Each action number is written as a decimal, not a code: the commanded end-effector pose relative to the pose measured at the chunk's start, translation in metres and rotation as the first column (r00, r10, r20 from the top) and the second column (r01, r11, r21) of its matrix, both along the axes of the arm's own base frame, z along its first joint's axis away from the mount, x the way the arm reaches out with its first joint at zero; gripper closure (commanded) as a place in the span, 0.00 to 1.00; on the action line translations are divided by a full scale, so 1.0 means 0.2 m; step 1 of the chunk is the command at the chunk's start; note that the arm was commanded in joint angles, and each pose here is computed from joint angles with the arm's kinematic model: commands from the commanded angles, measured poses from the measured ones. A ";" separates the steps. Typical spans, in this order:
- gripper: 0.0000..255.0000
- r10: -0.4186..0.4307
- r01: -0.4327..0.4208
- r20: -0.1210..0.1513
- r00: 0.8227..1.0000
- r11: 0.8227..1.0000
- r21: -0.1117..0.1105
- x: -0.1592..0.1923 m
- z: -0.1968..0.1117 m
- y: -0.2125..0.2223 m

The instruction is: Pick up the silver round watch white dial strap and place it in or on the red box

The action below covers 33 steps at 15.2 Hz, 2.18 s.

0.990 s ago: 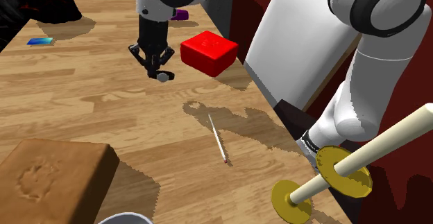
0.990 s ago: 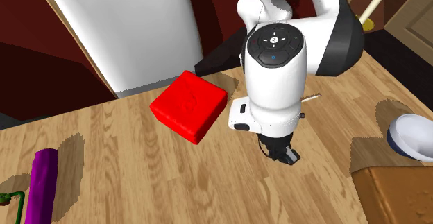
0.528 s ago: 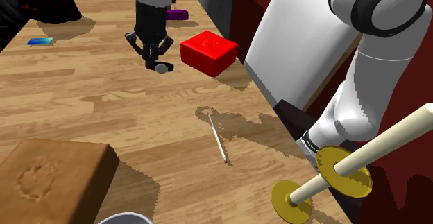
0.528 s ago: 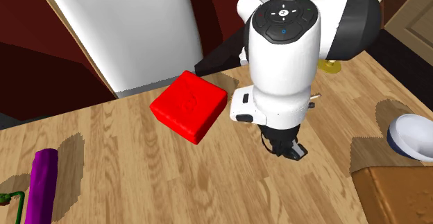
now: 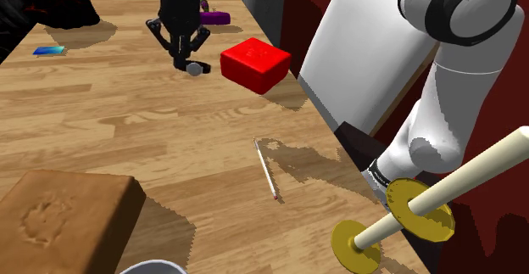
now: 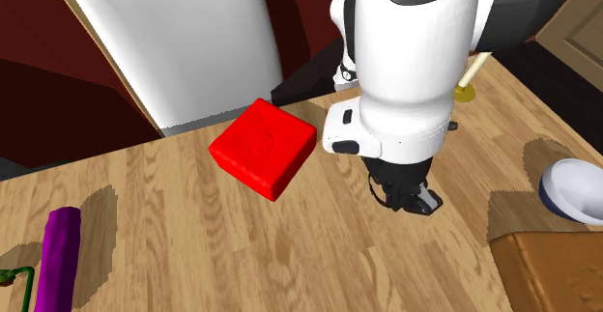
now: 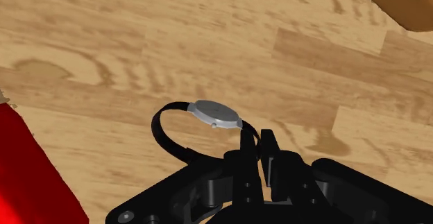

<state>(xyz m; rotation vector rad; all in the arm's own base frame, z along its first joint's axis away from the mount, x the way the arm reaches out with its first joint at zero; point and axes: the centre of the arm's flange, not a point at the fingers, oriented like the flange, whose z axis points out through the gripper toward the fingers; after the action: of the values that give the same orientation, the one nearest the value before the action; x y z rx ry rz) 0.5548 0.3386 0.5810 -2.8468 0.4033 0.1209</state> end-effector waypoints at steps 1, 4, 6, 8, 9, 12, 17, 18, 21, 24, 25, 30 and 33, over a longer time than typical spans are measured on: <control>1.00 0.000 0.000 0.000 1.000 1.000 0.000 0.00 0.05 0.00; 1.00 0.000 0.000 0.000 1.000 1.000 0.000 0.00 0.12 0.00; 1.00 0.000 0.000 0.000 1.000 1.000 0.000 0.02 0.13 -0.13; 1.00 0.000 0.000 0.000 1.000 1.000 0.000 0.03 0.14 -0.26; 1.00 0.000 0.000 0.000 1.000 1.000 0.000 0.04 0.14 -0.33; 1.00 0.000 0.000 0.000 1.000 1.000 0.000 0.07 0.15 -0.52; 1.00 0.000 0.000 0.000 1.000 1.000 0.000 0.11 0.17 -0.85; 1.00 0.000 0.000 0.000 1.000 1.000 0.000 0.11 0.17 -0.92; 1.00 0.000 0.000 0.000 1.000 1.000 0.000 0.14 0.19 -1.11; 1.00 0.000 0.000 0.000 1.000 1.000 0.000 0.16 0.20 -1.31; 1.00 0.000 0.000 0.000 1.000 1.000 0.000 0.17 0.20 -1.37; 1.00 0.000 0.000 0.000 1.000 1.000 0.000 0.17 0.07 -1.37; 1.00 0.000 0.000 0.000 1.000 1.000 0.000 0.17 -0.01 -1.37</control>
<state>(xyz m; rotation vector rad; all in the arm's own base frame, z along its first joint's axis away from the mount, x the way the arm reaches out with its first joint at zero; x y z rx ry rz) 0.5884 0.0669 0.5841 -2.8472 0.4035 0.1220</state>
